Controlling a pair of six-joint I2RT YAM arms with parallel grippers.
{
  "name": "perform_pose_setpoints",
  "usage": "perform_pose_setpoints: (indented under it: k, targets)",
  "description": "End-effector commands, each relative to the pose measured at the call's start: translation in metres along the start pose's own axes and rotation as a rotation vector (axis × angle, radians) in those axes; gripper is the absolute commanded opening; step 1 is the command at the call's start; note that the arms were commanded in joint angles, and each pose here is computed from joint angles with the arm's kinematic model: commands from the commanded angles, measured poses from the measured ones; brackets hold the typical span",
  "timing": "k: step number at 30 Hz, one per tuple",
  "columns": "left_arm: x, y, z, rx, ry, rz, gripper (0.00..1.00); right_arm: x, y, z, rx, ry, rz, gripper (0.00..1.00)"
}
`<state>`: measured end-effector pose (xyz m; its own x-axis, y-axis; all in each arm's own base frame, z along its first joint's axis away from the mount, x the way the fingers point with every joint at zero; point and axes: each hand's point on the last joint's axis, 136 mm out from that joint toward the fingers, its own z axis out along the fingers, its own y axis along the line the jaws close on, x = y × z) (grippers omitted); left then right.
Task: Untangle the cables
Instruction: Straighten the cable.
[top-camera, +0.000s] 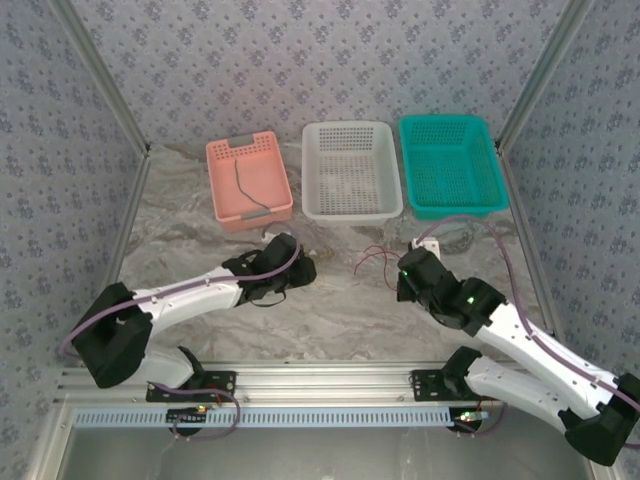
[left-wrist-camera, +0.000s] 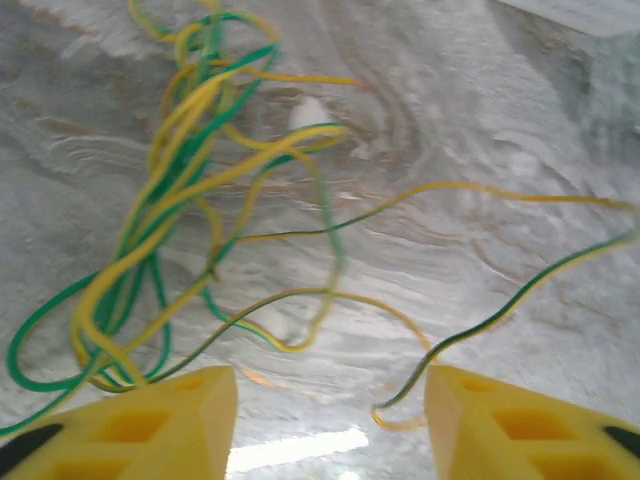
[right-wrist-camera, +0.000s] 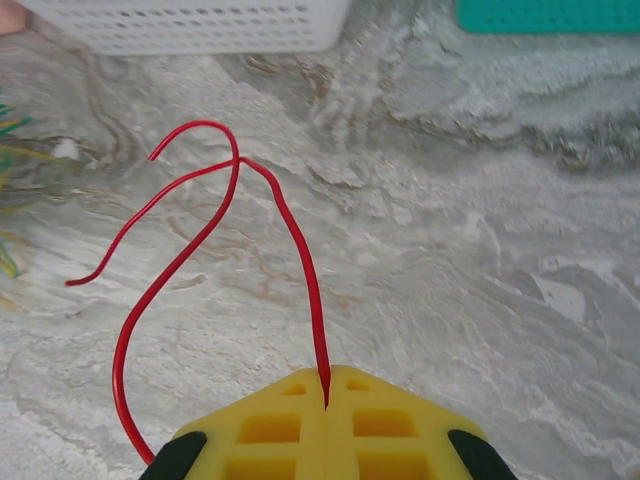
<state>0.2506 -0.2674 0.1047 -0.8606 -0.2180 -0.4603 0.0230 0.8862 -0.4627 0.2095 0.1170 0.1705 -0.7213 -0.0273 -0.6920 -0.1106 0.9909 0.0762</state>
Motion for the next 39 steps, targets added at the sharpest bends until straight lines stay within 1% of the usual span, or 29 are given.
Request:
perform_pose_setpoints:
  k: [1,3,5,8,12,14,18,21,24,27,30,34,39]
  targets:
    - [-0.028,-0.035,-0.048,0.065,-0.097,-0.027,0.57,-0.021,0.005,-0.012,0.002,-0.096,-0.077,0.0]
    - [-0.037,-0.048,-0.072,0.108,-0.124,-0.042,0.57,-0.025,0.014,-0.015,-0.018,-0.129,-0.12,0.0]
    - [-0.043,-0.06,-0.087,0.156,-0.125,-0.05,0.58,-0.029,0.026,-0.018,-0.054,-0.169,-0.163,0.0]
    - [-0.047,-0.073,-0.1,0.177,-0.1,-0.051,0.58,-0.035,0.038,-0.024,-0.075,-0.223,-0.209,0.0]
    - [-0.047,-0.081,-0.1,0.168,-0.058,-0.07,0.58,-0.041,0.054,-0.031,-0.08,-0.276,-0.262,0.0]
    - [-0.046,-0.083,-0.097,0.161,-0.037,-0.083,0.58,-0.041,0.06,-0.032,-0.076,-0.285,-0.288,0.0]
    - [-0.041,-0.092,-0.089,0.191,-0.012,-0.094,0.57,-0.039,0.071,-0.033,-0.067,-0.292,-0.332,0.0]
    - [-0.041,-0.087,-0.086,0.151,-0.032,-0.019,0.49,-0.039,0.077,-0.035,-0.07,-0.3,-0.351,0.0]
    - [-0.041,-0.067,-0.078,0.055,-0.05,0.119,0.45,-0.038,0.083,-0.038,-0.093,-0.302,-0.37,0.0]
    - [-0.036,-0.048,-0.068,0.014,-0.025,0.23,0.4,-0.033,0.09,-0.038,-0.135,-0.277,-0.39,0.0]
    - [-0.036,-0.041,-0.065,0.053,-0.018,0.31,0.4,-0.029,0.096,-0.04,-0.174,-0.255,-0.404,0.0]
    - [-0.033,-0.044,-0.065,0.145,0.009,0.372,0.42,-0.026,0.098,-0.04,-0.195,-0.24,-0.414,0.0]
    - [-0.028,-0.047,-0.058,0.175,0.047,0.433,0.43,-0.025,0.101,-0.04,-0.219,-0.228,-0.41,0.0]
